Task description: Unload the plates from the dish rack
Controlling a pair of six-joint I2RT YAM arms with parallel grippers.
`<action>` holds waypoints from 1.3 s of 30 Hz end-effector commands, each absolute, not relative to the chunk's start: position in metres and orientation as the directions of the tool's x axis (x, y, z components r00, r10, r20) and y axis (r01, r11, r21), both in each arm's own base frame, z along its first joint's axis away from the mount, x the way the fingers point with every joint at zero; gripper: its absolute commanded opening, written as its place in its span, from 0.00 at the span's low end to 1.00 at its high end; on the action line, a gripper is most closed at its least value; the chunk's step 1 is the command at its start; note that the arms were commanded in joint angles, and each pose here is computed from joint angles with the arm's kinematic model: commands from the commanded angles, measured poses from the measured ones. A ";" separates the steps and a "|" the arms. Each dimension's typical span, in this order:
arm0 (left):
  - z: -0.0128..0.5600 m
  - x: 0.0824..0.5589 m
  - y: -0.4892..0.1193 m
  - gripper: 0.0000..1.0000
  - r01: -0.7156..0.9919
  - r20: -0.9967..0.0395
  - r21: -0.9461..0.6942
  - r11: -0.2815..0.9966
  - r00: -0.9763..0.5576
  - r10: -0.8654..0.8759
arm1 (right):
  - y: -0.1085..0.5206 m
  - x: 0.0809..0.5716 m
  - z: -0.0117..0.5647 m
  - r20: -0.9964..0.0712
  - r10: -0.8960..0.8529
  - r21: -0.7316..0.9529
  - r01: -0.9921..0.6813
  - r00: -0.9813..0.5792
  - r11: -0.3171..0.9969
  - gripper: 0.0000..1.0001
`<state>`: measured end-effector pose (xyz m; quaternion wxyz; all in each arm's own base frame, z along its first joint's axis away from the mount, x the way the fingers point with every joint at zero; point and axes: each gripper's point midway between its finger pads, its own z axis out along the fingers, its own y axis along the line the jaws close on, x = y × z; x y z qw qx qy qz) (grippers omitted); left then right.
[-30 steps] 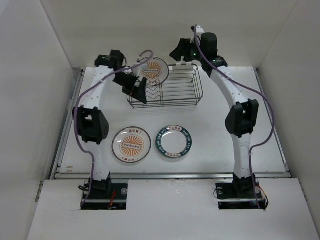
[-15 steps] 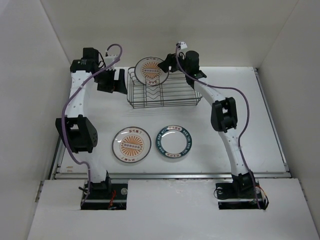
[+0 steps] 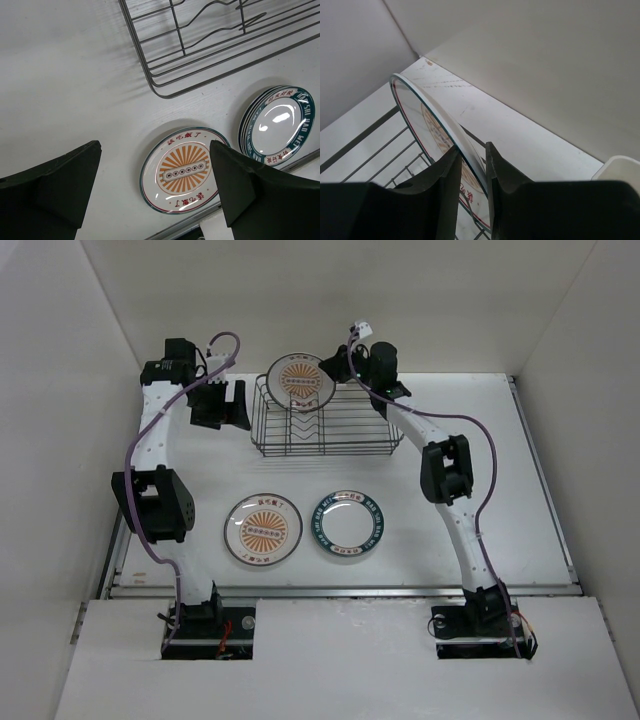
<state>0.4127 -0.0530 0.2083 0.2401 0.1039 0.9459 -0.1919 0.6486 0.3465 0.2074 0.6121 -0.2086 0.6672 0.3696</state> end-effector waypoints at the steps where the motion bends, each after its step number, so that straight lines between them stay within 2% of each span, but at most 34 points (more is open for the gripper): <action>1: 0.212 0.412 -0.053 0.88 0.292 -0.506 -0.310 0.905 -0.856 0.103 | 0.353 0.647 0.234 -0.973 0.215 0.201 -0.762 -0.084 0.615 0.11; 2: 0.213 0.410 -0.053 0.88 0.292 -0.506 -0.310 0.905 -0.856 0.103 | 0.354 0.645 0.234 -0.973 0.213 0.200 -0.768 -0.085 0.609 0.03; 3: 0.213 0.410 -0.053 0.88 0.292 -0.506 -0.310 0.905 -0.856 0.103 | 0.356 0.643 0.234 -0.974 0.210 0.199 -0.776 -0.088 0.598 0.00; 10: 0.214 0.407 -0.055 0.88 0.297 -0.507 -0.319 0.900 -0.856 0.103 | 0.338 0.635 0.315 -0.970 0.225 0.084 -0.748 0.088 0.659 0.00; 11: 0.219 0.408 -0.055 0.88 0.303 -0.523 -0.313 0.900 -0.846 0.103 | 0.334 0.625 0.348 -0.958 0.241 0.044 -0.750 0.157 0.660 0.00; 17: 0.224 0.412 -0.060 0.89 0.319 -0.548 -0.333 0.887 -0.831 0.093 | 0.319 0.600 0.423 -0.914 0.268 -0.043 -0.728 0.306 0.685 0.00; 18: 0.224 0.411 -0.061 0.89 0.310 -0.545 -0.339 0.888 -0.835 0.084 | 0.314 0.588 0.449 -0.889 0.287 -0.068 -0.725 0.356 0.686 0.00; 23: 0.236 0.408 -0.063 0.89 0.320 -0.573 -0.339 0.885 -0.816 0.076 | 0.303 0.557 0.490 -0.868 0.302 -0.094 -0.727 0.394 0.680 0.00; 26: 0.243 0.410 -0.055 0.89 0.262 -0.581 -0.337 0.904 -0.814 0.019 | 0.310 0.527 0.496 -0.890 0.297 -0.068 -0.745 0.345 0.663 0.00; 28: 0.252 0.413 -0.033 0.89 0.180 -0.602 -0.301 0.937 -0.798 -0.041 | 0.326 0.511 0.469 -0.926 0.274 -0.028 -0.772 0.259 0.635 0.00; 30: 0.262 0.412 -0.011 0.91 0.088 -0.621 -0.248 0.965 -0.779 -0.089 | 0.333 0.483 0.468 -0.946 0.256 -0.003 -0.793 0.200 0.609 0.00; 37: 0.296 0.389 0.074 0.95 -0.224 -0.689 -0.195 0.955 -0.662 -0.296 | 0.395 0.379 0.382 -0.986 0.108 0.162 -0.910 -0.130 0.381 0.00; 39: 0.293 0.378 0.090 0.96 -0.273 -0.683 -0.189 0.943 -0.653 -0.327 | 0.413 0.346 0.350 -0.974 0.036 0.224 -0.936 -0.222 0.272 0.00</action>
